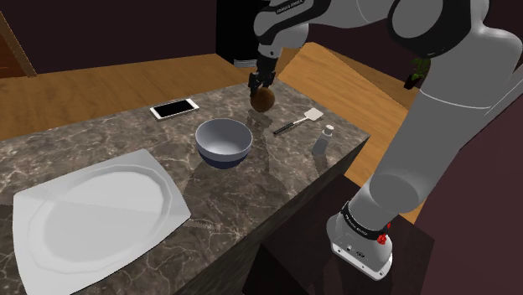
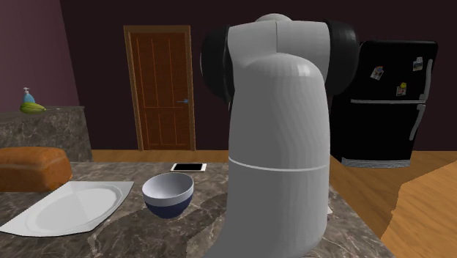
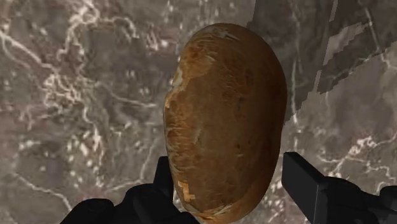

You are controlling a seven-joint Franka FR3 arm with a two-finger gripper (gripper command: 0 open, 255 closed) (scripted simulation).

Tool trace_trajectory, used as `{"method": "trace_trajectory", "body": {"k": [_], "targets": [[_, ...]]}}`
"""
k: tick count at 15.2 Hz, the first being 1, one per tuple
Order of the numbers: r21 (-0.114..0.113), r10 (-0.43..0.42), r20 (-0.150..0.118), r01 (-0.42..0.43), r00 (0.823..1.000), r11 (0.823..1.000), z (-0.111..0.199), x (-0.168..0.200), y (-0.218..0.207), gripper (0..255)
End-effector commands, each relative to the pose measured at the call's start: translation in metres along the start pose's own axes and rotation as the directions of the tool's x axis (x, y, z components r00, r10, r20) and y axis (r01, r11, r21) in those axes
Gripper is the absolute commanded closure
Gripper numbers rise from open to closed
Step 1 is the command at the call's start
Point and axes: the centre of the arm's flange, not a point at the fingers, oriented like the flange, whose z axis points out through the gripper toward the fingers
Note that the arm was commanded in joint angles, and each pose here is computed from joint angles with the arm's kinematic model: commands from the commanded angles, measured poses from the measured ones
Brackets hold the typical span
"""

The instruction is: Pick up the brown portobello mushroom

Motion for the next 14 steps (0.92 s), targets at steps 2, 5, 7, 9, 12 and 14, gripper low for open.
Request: {"method": "trace_trajectory", "body": {"k": [2,5,7,9,12,14], "targets": [[0.0,0.002,0.007,-0.002,1.0,1.0,-0.01,-0.001,0.0,255],[0.0,0.002,0.007,-0.002,1.0,1.0,-0.026,-0.001,-0.002,255],[0.0,0.002,0.007,-0.002,1.0,1.0,-0.036,-0.001,-0.003,255],[0.0,0.002,0.007,-0.002,1.0,1.0,-0.047,-0.001,-0.004,255],[0.0,0.002,0.007,-0.002,1.0,1.0,-0.063,-0.001,-0.006,255],[0.0,0.002,0.007,-0.002,1.0,1.0,-0.073,0.0,-0.008,255]]}}
